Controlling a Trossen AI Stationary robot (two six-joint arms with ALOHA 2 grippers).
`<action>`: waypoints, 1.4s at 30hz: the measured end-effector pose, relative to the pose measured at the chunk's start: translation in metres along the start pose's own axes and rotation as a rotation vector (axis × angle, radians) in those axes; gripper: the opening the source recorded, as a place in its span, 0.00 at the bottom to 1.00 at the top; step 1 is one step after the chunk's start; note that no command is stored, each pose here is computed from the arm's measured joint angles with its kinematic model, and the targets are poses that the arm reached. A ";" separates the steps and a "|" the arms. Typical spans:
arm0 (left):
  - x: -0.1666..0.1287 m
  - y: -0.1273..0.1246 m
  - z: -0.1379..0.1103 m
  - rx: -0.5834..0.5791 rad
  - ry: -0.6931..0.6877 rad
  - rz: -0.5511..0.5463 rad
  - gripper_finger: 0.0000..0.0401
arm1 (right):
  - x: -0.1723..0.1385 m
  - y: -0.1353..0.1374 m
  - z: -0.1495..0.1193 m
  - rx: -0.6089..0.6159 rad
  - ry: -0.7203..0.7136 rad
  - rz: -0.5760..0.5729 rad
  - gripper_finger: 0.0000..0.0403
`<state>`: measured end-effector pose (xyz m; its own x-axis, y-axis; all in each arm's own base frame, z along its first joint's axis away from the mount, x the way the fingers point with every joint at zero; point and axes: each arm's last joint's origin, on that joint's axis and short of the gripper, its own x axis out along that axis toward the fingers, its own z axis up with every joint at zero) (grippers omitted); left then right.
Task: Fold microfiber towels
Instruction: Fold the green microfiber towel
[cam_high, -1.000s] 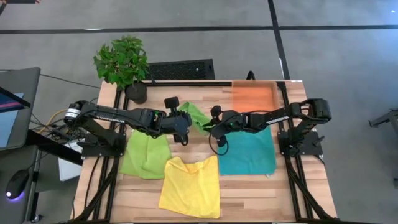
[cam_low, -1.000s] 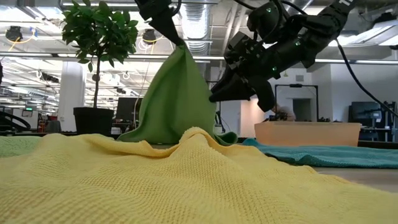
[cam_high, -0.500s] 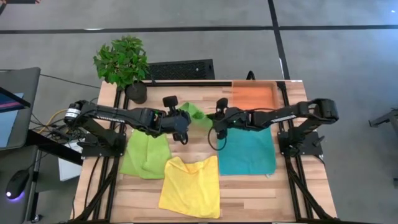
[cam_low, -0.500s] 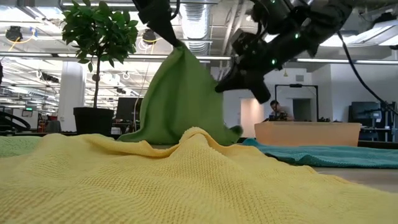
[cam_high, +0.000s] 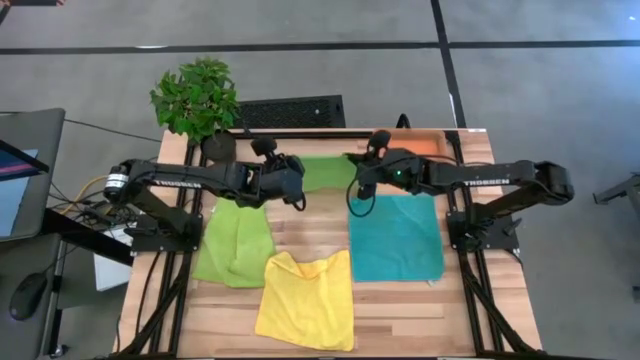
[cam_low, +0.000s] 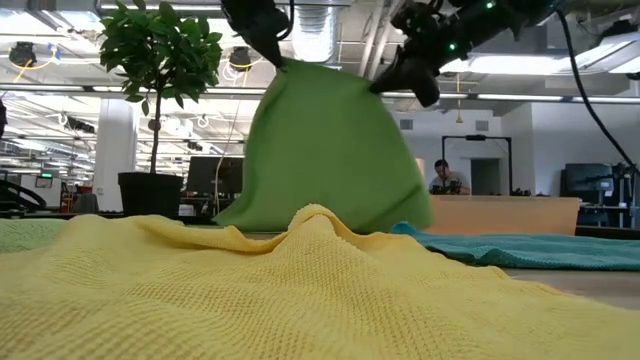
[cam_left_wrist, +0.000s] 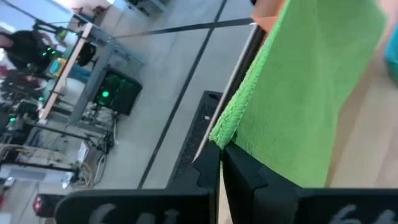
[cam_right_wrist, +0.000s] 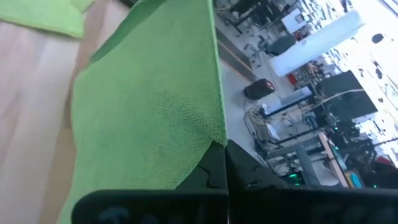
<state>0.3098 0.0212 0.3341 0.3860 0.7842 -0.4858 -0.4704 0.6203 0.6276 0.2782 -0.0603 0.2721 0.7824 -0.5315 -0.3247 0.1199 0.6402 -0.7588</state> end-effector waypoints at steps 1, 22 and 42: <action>0.002 0.002 0.000 -0.005 0.003 0.018 0.00 | 0.000 -0.002 -0.001 0.002 0.005 -0.005 0.00; 0.041 0.046 0.012 0.098 0.001 0.204 0.00 | 0.006 -0.043 -0.005 -0.059 -0.014 -0.190 0.00; 0.039 -0.015 -0.061 0.198 0.371 -0.288 0.00 | 0.014 0.044 -0.002 0.017 0.048 0.418 0.00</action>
<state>0.2835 0.0432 0.2685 0.1535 0.5562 -0.8168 -0.2126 0.8258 0.5224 0.2936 -0.0409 0.2330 0.7363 -0.2490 -0.6292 -0.1916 0.8151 -0.5467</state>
